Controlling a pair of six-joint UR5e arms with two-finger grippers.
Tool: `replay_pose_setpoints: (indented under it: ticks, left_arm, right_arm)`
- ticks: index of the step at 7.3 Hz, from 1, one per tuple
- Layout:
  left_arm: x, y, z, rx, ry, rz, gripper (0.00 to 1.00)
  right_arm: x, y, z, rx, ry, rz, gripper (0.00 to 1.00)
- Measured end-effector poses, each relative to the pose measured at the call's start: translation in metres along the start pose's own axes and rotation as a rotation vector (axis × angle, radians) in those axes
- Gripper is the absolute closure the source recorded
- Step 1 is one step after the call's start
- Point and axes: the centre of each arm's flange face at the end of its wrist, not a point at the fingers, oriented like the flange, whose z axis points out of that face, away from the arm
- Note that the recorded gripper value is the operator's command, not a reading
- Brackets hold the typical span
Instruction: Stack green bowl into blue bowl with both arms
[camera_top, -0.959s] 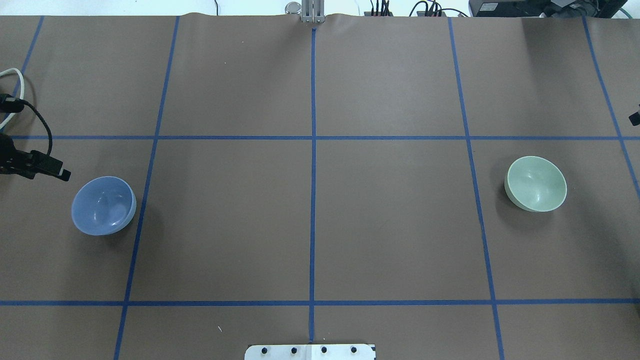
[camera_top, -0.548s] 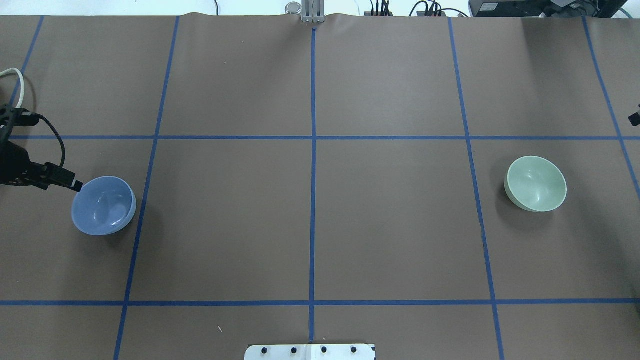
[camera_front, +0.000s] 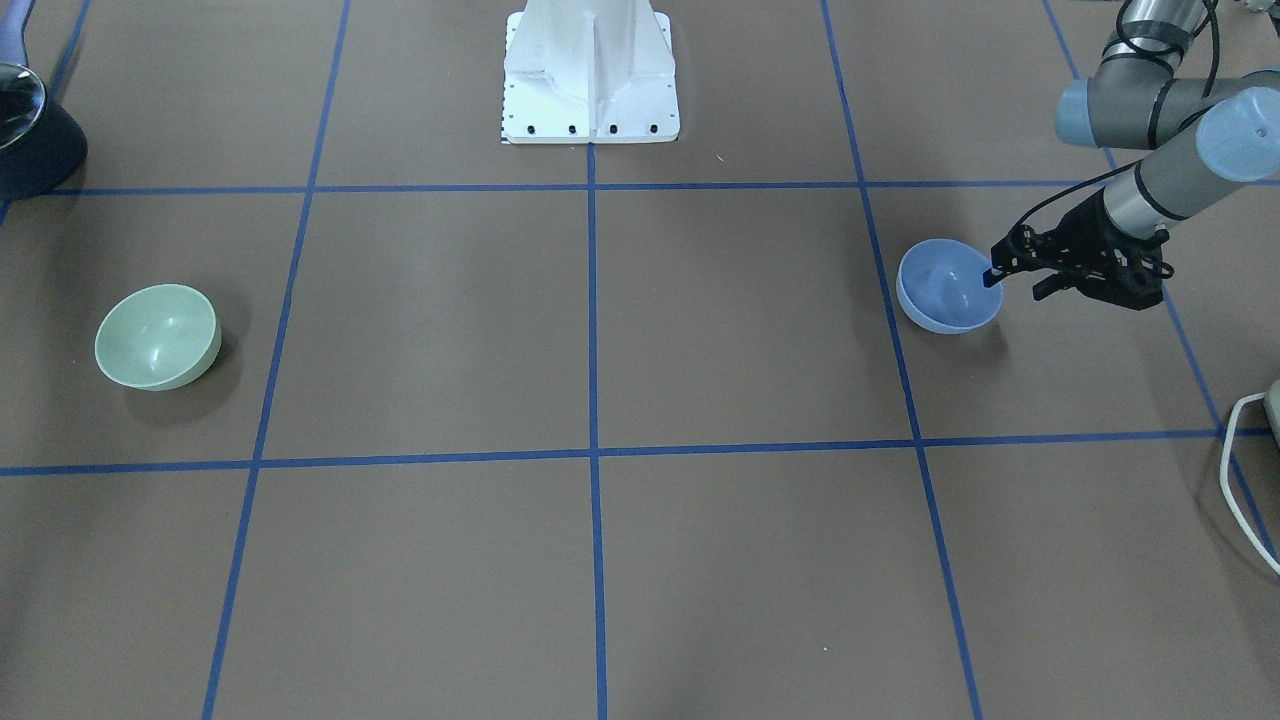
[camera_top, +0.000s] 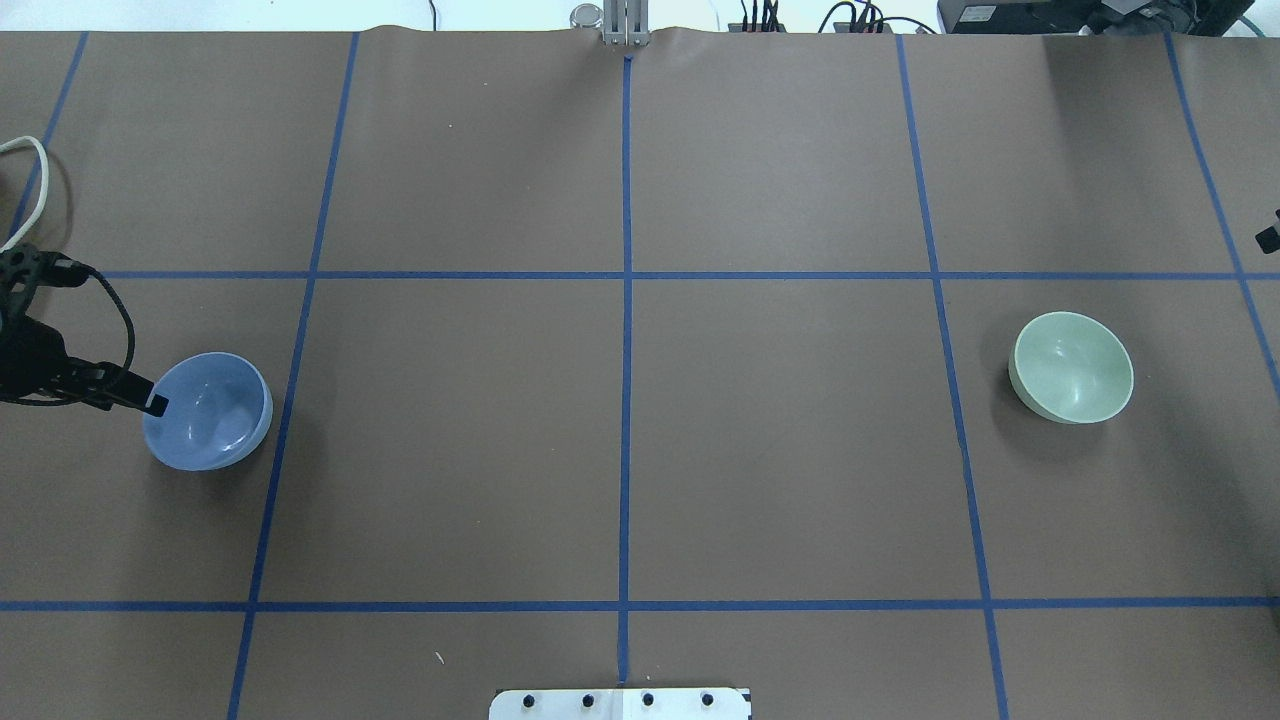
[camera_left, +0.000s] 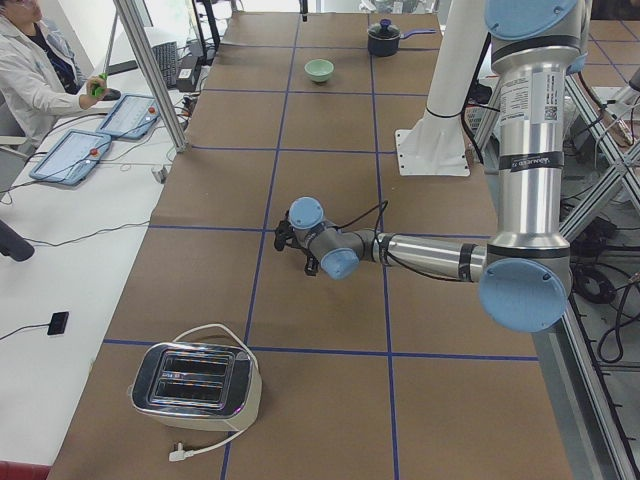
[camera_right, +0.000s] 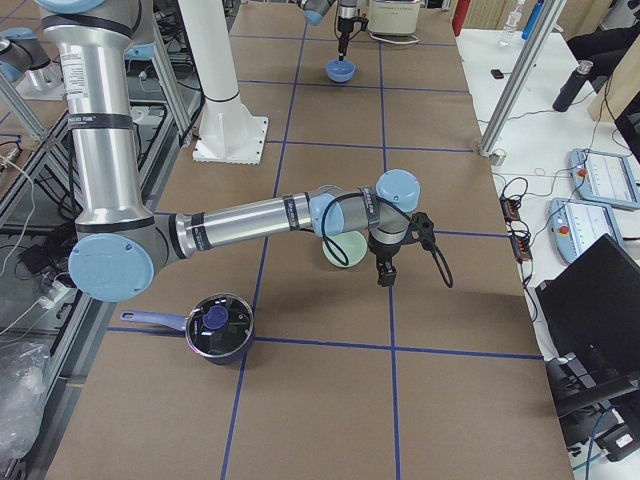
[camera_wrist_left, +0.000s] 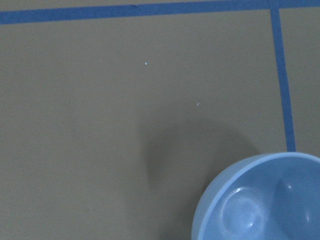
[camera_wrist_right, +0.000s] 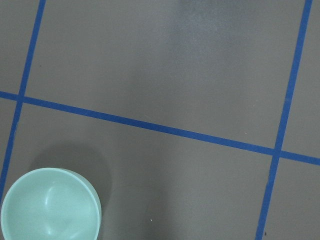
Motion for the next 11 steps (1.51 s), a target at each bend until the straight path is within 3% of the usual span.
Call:
replay_pose_setpoints:
  ticks: [4,6,7,11]
  left_arm:
    - [0.011,-0.002,0.004,-0.006,0.013,-0.023,0.56]
    - [0.014,-0.002,0.004,-0.006,0.017,-0.033,0.84]
    - [0.015,-0.002,0.005,-0.003,0.020,-0.048,0.90]
    - [0.024,-0.001,0.006,0.005,0.036,-0.088,0.92]
  right_arm:
    - [0.000,0.000,0.001,-0.002,0.000,-0.001,0.00]
    - [0.000,0.000,0.001,-0.002,0.000,-0.001,0.00]
    - [0.000,0.000,0.001,-0.002,0.000,-0.002,0.00]
    - [0.019,-0.003,0.020,0.027,-0.003,-0.029,0.00]
